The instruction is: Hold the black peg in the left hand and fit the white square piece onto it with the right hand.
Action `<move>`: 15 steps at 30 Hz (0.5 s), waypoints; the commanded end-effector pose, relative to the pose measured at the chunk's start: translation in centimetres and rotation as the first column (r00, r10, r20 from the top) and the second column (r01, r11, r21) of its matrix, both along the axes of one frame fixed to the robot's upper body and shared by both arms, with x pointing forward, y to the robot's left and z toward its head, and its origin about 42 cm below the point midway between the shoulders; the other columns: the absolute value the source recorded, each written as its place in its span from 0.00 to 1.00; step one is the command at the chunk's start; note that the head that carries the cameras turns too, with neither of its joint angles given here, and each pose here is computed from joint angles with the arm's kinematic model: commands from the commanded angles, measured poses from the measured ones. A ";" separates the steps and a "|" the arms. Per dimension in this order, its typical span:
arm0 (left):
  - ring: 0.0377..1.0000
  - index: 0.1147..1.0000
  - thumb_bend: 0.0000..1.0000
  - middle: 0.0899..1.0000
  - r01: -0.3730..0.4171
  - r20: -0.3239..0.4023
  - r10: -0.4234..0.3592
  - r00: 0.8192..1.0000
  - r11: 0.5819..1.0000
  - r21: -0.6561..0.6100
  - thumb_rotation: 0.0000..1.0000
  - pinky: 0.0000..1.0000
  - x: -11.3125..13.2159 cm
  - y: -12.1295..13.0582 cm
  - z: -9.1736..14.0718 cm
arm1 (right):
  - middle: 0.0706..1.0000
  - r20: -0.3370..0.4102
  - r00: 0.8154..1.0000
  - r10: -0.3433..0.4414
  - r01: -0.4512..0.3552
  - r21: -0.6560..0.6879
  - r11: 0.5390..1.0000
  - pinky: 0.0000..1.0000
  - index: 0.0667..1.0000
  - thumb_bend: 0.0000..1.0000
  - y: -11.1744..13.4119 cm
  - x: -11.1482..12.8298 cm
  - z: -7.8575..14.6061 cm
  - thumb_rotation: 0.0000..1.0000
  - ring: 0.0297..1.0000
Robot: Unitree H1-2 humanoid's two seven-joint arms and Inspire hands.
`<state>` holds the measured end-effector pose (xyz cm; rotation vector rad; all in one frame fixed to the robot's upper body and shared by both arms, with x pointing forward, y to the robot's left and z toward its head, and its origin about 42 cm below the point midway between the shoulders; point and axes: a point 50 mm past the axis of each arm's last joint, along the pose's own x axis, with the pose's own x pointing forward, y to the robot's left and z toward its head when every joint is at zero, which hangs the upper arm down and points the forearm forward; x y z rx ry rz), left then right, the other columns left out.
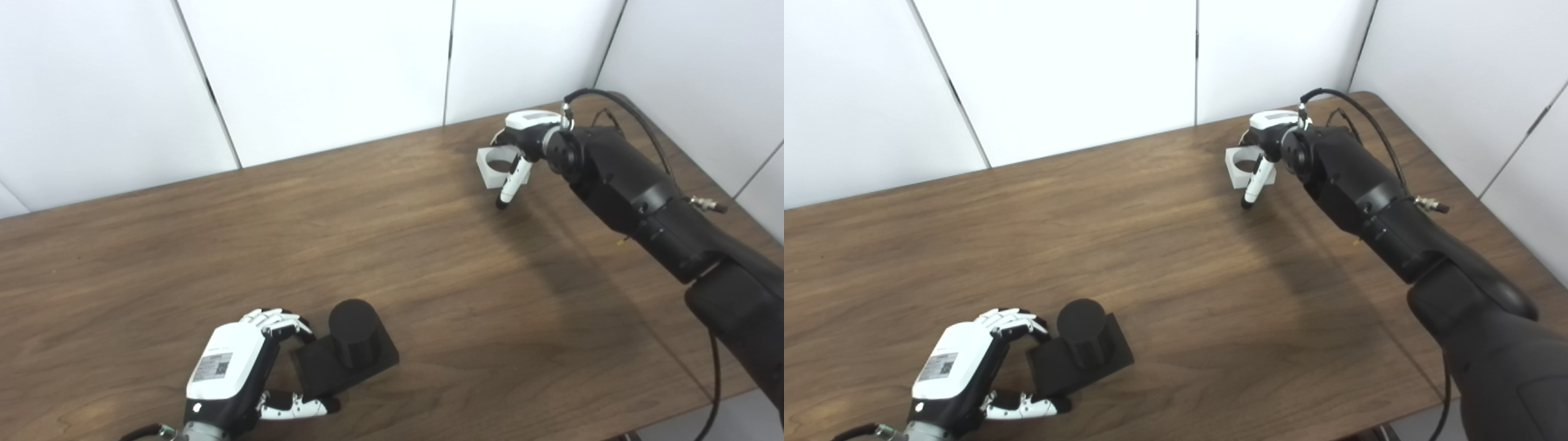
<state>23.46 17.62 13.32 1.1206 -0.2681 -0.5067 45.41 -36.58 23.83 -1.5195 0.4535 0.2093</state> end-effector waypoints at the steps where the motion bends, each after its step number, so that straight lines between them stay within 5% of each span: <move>1: 0.81 0.42 0.51 0.72 0.018 -0.012 -0.018 1.000 0.999 0.042 0.04 0.88 -0.2 -0.1 -0.1 | 0.89 0.106 0.994 0.010 -0.006 -0.040 0.999 0.87 0.78 0.97 -0.8 1.0 3.9 0.27 0.97; 9: 0.81 0.42 0.51 0.72 0.018 -0.017 -0.017 1.000 0.999 0.040 0.04 0.88 -0.3 0.0 0.0 | 0.90 0.105 0.994 0.014 -0.007 -0.059 0.998 0.87 0.75 0.92 -1.3 0.8 4.3 0.26 0.97; 15: 0.81 0.42 0.51 0.72 0.018 -0.013 -0.018 1.000 0.999 0.041 0.04 0.87 -0.3 0.0 0.0 | 0.85 0.136 0.990 0.026 -0.021 -0.037 0.999 0.82 0.64 0.85 -1.6 0.6 4.1 0.16 0.93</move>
